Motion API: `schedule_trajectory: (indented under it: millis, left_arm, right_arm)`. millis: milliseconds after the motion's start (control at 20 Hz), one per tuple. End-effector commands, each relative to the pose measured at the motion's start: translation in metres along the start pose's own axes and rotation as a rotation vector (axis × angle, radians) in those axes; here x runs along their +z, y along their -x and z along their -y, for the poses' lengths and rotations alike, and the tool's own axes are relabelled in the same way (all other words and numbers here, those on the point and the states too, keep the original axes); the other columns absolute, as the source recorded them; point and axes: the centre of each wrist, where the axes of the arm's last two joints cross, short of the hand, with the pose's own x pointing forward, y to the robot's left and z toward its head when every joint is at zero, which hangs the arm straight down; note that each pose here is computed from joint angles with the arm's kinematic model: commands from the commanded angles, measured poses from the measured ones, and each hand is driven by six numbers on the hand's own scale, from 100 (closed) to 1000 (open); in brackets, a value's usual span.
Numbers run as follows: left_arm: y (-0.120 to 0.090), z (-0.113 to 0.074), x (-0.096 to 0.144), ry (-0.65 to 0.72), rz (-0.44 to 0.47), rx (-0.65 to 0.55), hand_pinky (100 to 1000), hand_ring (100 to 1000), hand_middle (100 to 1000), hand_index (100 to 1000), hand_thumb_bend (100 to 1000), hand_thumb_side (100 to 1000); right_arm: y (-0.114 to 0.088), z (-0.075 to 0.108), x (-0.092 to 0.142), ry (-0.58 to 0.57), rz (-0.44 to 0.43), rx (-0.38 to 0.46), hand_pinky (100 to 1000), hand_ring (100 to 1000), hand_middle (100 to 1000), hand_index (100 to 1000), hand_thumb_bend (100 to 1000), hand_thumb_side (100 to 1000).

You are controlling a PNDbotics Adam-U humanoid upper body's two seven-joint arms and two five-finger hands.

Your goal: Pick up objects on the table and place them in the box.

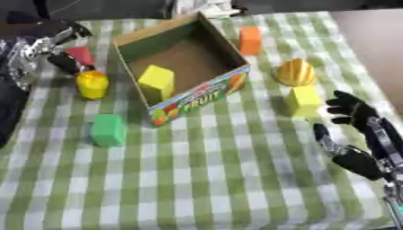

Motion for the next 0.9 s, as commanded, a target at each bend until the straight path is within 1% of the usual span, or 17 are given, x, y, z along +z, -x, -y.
schedule_trajectory:
  millis: [50, 250, 450, 500, 650, 750, 800, 850, 900]
  left_arm:
    - [0.006, -0.016, 0.002, -0.025, -0.022, -0.01, 859, 830, 815, 887, 479, 194]
    - [0.014, -0.019, 0.005, 0.047, -0.037, 0.001, 858, 826, 811, 886, 462, 157]
    - [0.021, -0.021, 0.008, 0.091, -0.063, 0.007, 843, 800, 788, 875, 436, 114]
    - [0.022, -0.02, 0.009, 0.091, -0.068, 0.009, 817, 772, 760, 863, 426, 100]
    - [0.026, -0.014, 0.011, 0.1, -0.081, 0.014, 792, 745, 735, 854, 401, 100]
    - [0.028, -0.01, 0.011, 0.112, -0.087, 0.014, 765, 703, 686, 838, 368, 100]
    - [0.029, -0.008, 0.012, 0.115, -0.09, 0.014, 741, 662, 638, 813, 334, 100]
    - [0.029, -0.008, 0.012, 0.113, -0.091, 0.012, 728, 644, 616, 801, 314, 100]
    - [0.029, -0.008, 0.012, 0.111, -0.091, 0.011, 728, 644, 616, 801, 314, 100]
  right_arm:
    - [-0.007, 0.01, -0.004, 0.008, 0.033, 0.019, 746, 806, 790, 939, 288, 336]
    - [-0.007, 0.01, -0.004, 0.009, 0.033, 0.022, 746, 806, 790, 939, 287, 336]
    - [-0.007, 0.01, -0.004, 0.01, 0.032, 0.022, 746, 805, 789, 938, 284, 340]
    - [-0.007, 0.01, -0.004, 0.011, 0.032, 0.022, 745, 805, 789, 938, 284, 340]
    - [-0.007, 0.01, -0.004, 0.012, 0.032, 0.023, 745, 805, 789, 938, 283, 341]
    - [-0.007, 0.01, -0.004, 0.013, 0.03, 0.023, 745, 805, 789, 938, 282, 342]
    - [-0.006, 0.01, -0.004, 0.014, 0.029, 0.023, 745, 804, 789, 938, 281, 342]
    - [-0.006, 0.01, -0.004, 0.014, 0.029, 0.022, 745, 804, 789, 938, 280, 341]
    - [-0.006, 0.01, -0.004, 0.015, 0.028, 0.022, 745, 804, 789, 938, 280, 341]
